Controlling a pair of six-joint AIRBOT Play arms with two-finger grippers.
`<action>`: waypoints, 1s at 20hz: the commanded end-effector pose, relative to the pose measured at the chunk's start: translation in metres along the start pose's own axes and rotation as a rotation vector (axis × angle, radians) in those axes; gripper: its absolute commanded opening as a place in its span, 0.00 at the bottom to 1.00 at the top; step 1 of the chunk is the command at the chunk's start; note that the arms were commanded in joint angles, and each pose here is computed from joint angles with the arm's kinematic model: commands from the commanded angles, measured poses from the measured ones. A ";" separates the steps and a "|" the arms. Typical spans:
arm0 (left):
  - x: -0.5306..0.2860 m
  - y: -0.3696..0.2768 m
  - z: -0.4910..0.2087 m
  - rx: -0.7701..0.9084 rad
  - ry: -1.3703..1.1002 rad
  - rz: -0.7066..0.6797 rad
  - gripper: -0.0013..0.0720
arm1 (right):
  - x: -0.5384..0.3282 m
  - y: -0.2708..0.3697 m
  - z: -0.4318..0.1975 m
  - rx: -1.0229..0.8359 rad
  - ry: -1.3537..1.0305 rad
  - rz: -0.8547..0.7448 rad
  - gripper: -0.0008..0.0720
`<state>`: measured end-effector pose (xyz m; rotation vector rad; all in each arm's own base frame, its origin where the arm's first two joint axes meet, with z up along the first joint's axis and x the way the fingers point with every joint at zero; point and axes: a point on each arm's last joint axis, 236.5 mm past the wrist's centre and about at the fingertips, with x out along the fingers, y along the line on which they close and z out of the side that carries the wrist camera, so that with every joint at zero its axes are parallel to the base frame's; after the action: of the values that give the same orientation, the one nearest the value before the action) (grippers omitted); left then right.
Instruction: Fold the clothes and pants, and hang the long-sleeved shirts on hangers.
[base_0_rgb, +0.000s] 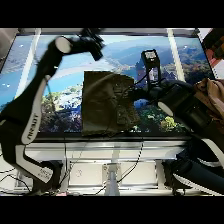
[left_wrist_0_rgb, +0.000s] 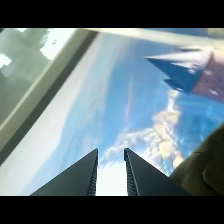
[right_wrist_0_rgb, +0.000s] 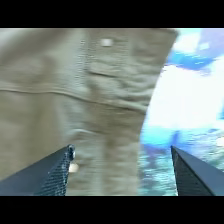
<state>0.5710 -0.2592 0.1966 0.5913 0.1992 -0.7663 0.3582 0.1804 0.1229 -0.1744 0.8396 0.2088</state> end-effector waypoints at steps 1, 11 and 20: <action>-0.055 0.055 -0.004 -0.352 0.001 0.087 0.30 | 0.007 -0.035 0.004 -0.151 0.009 -0.061 0.85; -0.126 -0.015 -0.181 -1.096 0.629 -0.247 0.71 | 0.099 -0.054 -0.031 -0.110 0.188 -0.029 0.54; -0.063 -0.102 -0.257 -1.411 0.767 -0.495 0.71 | 0.131 -0.042 -0.045 -0.058 0.232 0.122 0.55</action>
<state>0.4706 -0.1117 -0.0095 -0.4434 1.4194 -0.5868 0.4152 0.1371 -0.0013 -0.2200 1.1005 0.2908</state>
